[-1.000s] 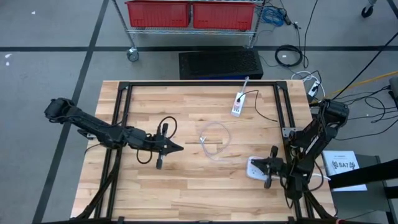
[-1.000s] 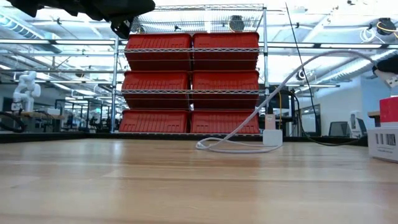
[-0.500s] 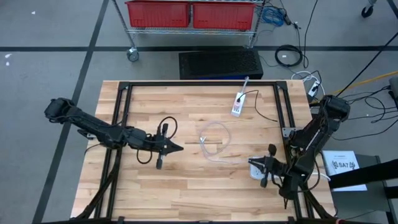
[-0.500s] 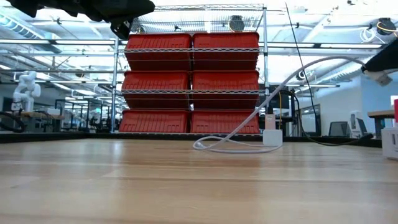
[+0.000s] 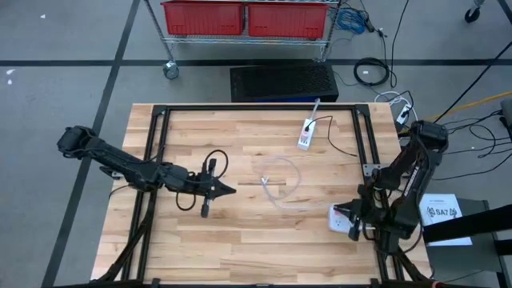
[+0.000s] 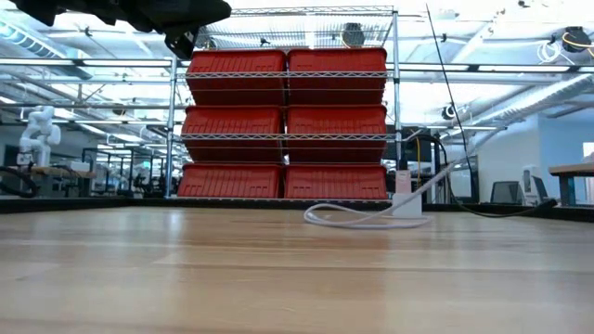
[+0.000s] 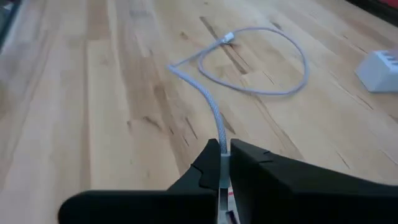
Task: Insert USB
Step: Insert the white charger cable into the bottom right orange charger adapter
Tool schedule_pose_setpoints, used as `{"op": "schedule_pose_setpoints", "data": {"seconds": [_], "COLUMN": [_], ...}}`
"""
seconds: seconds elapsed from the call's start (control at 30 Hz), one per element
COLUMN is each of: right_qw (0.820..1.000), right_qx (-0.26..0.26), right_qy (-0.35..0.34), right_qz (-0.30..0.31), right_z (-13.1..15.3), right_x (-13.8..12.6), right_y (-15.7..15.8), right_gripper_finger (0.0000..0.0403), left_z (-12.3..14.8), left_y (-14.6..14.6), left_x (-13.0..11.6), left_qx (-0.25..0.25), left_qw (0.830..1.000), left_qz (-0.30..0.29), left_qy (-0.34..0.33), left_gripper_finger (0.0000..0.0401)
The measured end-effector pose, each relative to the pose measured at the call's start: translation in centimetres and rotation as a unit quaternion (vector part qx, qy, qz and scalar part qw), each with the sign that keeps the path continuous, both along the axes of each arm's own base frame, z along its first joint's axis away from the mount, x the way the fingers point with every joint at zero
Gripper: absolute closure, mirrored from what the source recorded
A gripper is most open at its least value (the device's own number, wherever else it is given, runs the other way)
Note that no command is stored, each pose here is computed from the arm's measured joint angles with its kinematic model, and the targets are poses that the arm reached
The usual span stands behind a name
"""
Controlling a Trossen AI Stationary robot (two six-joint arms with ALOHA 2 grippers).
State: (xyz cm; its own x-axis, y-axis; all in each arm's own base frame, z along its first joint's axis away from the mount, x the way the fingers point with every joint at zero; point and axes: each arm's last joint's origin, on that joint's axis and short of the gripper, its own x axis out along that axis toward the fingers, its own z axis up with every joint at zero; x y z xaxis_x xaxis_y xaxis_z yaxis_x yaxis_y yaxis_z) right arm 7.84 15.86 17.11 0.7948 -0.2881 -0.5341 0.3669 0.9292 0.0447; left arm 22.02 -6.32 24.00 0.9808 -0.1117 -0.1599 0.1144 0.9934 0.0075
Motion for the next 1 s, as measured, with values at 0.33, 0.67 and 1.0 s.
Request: {"op": "schedule_pose_setpoints", "data": {"seconds": [0.33, 0.67, 1.0], "right_qw": [0.999, 0.991, 0.978], "right_qx": [0.011, -0.009, 0.003], "right_qy": [0.041, 0.128, 0.195], "right_qz": [-0.027, -0.046, -0.076], "right_z": [-1.3, 2.7, 2.2], "right_x": [-0.8, -1.0, -1.6], "right_y": [0.4, 1.5, 1.1], "right_gripper_finger": [0.0403, 0.0403, 0.0403], "left_z": [-0.2, -0.2, -0.3], "left_y": [0.2, 0.2, 0.2], "left_x": [0.0, 0.0, 0.0], "left_qx": [-0.009, -0.011, -0.01], "left_qw": [1.0, 1.0, 1.0], "left_qz": [0.006, 0.007, 0.007], "left_qy": [0.012, 0.012, 0.014], "left_gripper_finger": [0.04, 0.04, 0.04]}}
